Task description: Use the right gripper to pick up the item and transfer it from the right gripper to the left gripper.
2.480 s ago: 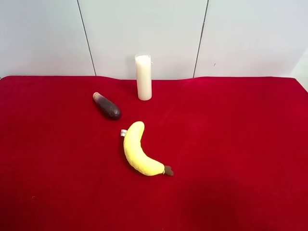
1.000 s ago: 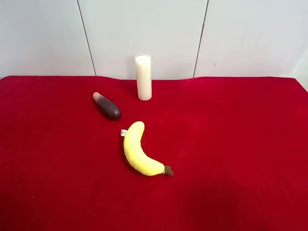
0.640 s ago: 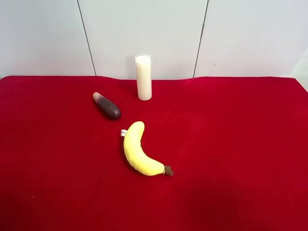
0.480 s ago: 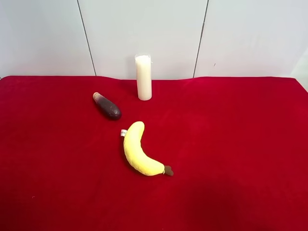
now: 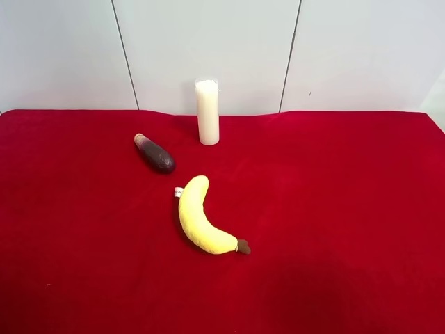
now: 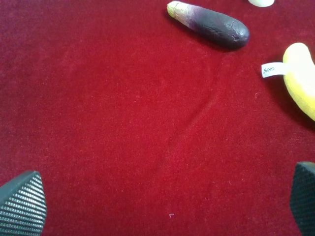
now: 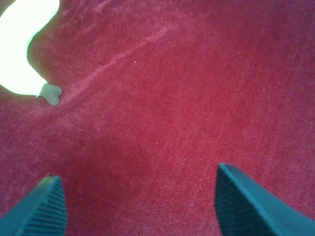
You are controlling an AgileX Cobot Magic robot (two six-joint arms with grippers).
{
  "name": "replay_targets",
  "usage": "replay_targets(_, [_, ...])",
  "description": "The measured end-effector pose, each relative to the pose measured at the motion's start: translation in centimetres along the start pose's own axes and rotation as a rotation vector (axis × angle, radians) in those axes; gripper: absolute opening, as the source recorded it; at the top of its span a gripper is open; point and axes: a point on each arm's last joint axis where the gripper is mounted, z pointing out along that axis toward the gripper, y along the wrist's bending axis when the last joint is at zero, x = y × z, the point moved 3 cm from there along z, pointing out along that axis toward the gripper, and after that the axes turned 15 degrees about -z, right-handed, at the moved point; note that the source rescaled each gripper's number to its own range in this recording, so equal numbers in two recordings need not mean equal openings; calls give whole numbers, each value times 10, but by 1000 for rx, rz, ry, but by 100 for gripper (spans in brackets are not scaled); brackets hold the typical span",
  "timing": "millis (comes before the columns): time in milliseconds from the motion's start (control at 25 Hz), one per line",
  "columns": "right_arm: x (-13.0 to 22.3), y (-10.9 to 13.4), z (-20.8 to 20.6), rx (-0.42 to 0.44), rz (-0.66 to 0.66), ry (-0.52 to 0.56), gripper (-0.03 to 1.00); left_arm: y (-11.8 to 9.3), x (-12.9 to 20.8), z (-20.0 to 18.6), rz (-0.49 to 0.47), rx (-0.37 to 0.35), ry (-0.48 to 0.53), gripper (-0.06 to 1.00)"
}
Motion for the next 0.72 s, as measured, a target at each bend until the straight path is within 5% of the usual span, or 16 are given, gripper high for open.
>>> replay_targets(720, [0, 0, 0, 0, 0, 0, 33, 0, 0, 0, 0, -1, 3, 100])
